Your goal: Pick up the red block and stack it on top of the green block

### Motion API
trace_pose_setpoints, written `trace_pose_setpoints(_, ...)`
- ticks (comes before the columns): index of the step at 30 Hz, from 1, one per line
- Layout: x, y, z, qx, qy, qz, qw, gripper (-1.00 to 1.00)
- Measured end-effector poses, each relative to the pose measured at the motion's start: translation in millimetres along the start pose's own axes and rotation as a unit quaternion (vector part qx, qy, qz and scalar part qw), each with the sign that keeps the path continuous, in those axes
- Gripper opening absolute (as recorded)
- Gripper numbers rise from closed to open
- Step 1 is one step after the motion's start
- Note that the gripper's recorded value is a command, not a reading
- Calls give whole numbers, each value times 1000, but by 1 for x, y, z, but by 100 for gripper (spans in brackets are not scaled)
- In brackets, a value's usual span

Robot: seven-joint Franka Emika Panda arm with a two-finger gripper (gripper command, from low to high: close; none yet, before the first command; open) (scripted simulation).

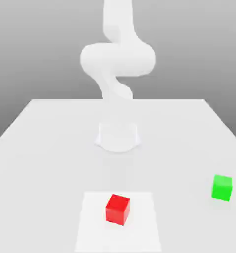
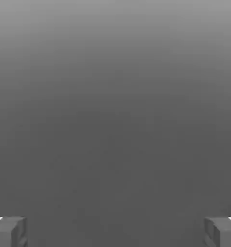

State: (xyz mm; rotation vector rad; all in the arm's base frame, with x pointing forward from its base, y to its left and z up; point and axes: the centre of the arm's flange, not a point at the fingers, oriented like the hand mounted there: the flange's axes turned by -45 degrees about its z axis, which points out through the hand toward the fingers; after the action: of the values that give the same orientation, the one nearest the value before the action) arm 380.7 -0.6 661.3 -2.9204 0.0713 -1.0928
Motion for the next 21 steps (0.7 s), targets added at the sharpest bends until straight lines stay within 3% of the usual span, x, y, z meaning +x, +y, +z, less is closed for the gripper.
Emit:
trace_pose_setpoints(11, -115, 6, 239, -21, -194, 82, 977, 0)
trace_pose_setpoints(19, -258, 14, 340, -63, -323, 133, 935, 0)
trace_pose_setpoints(21, -284, 16, 356, -70, -338, 138, 928, 0)
